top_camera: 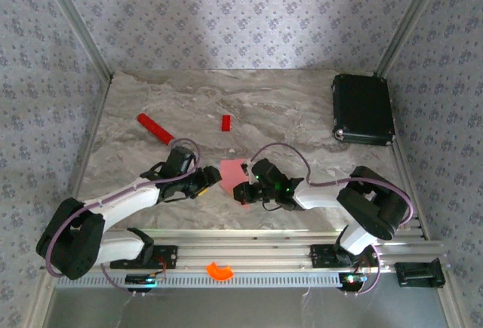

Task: Fold a paper plane with a square sheet of paper (pick it up from the middle)

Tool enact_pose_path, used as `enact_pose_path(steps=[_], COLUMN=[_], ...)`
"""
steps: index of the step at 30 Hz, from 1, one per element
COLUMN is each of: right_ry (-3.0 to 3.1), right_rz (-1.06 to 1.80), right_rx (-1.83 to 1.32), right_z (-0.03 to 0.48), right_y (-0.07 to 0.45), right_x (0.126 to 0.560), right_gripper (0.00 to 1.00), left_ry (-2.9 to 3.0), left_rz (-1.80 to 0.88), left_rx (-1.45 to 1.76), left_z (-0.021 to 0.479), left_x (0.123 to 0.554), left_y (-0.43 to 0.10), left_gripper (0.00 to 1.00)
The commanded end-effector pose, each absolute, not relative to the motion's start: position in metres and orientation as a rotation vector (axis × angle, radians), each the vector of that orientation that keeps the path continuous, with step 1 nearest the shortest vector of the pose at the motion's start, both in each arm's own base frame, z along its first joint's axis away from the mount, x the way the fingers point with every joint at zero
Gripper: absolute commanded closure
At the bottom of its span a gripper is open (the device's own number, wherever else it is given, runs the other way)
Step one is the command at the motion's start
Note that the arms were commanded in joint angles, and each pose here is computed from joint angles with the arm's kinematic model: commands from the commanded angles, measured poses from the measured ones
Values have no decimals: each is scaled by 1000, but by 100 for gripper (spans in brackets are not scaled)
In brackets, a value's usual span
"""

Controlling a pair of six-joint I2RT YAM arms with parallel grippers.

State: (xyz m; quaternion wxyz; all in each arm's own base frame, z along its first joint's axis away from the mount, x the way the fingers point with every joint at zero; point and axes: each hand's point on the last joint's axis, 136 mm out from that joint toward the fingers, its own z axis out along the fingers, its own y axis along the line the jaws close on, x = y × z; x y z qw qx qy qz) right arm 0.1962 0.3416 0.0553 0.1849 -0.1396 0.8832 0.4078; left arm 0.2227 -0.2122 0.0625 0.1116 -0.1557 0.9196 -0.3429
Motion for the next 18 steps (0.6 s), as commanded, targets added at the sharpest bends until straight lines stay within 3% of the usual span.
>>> enact_pose_path(steps=[1, 18], right_ry=[2512, 2531], right_rz=[1163, 1149], right_rx=[-364, -319], right_z=[52, 47], right_y=[341, 334], right_x=[197, 200], right_gripper=[100, 100], left_ry=[2713, 2690], left_rz=[-1011, -1021], left_rx=[-437, -432], left_z=[59, 66], left_x=[222, 225], left_y=[-213, -211], left_gripper=[33, 32])
